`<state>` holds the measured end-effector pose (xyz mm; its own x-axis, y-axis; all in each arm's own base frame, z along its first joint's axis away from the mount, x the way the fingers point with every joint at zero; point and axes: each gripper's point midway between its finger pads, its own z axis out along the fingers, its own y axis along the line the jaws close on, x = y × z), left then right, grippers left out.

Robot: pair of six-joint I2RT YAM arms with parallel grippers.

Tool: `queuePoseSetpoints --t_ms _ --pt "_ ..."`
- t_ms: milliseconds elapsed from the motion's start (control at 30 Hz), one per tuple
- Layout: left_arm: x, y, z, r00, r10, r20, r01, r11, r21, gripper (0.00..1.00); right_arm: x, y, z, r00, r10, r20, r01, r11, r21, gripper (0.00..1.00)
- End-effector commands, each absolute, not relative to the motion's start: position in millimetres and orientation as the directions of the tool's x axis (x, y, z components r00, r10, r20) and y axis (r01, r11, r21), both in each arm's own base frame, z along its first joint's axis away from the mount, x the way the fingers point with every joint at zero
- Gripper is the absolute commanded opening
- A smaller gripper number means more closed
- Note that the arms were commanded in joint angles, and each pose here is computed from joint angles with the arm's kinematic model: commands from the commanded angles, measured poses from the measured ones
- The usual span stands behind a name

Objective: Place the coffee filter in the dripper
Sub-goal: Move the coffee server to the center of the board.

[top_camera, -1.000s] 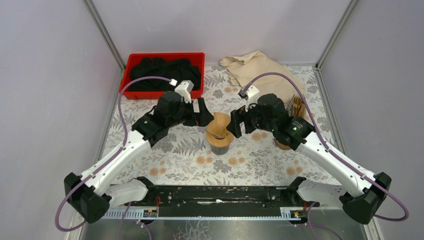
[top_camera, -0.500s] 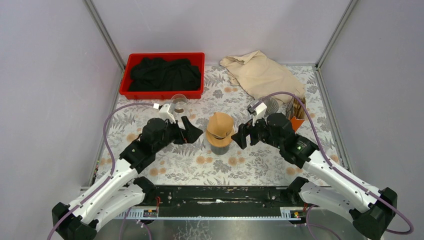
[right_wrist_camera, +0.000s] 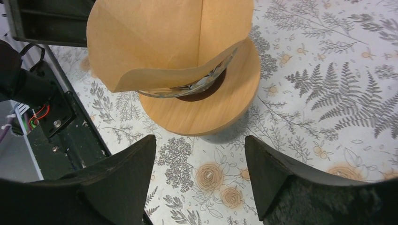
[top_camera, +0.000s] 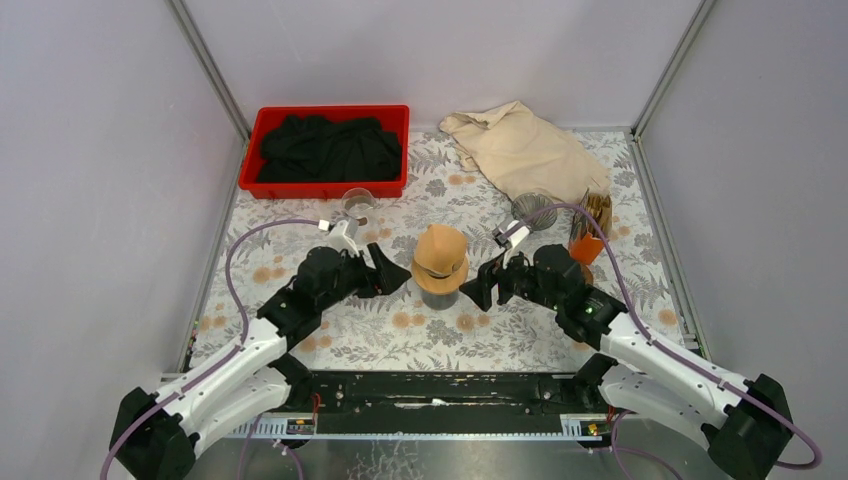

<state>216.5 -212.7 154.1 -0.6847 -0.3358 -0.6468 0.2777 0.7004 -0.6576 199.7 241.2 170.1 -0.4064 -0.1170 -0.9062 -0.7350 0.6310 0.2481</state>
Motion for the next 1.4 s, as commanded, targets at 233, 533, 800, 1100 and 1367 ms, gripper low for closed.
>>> queuePoseSetpoints --t_ms 233,533,800,1100,1367 --pt "222 -242 165 -0.7 -0.36 -0.617 0.357 0.572 -0.738 0.58 204 263 175 -0.396 -0.056 -0.917 -0.772 0.561 0.299 0.7" --pt "228 -255 161 -0.719 -0.361 -0.594 0.361 0.535 -0.763 0.46 211 264 170 -0.384 -0.041 -0.922 -0.762 0.578 0.291 0.69" --pt "243 -257 160 -0.698 -0.393 -0.599 0.347 0.546 -0.762 0.41 221 269 171 -0.356 -0.022 -0.934 -0.761 0.587 0.276 0.69" --pt "254 -246 156 -0.671 -0.412 -0.616 0.292 0.617 -0.731 0.52 229 269 172 -0.344 -0.043 -0.938 -0.752 0.611 0.248 0.71" --pt "255 -205 169 -0.596 -0.409 -0.691 0.214 0.749 -0.627 0.75 228 238 197 -0.327 -0.086 -0.941 -0.691 0.701 0.176 0.81"
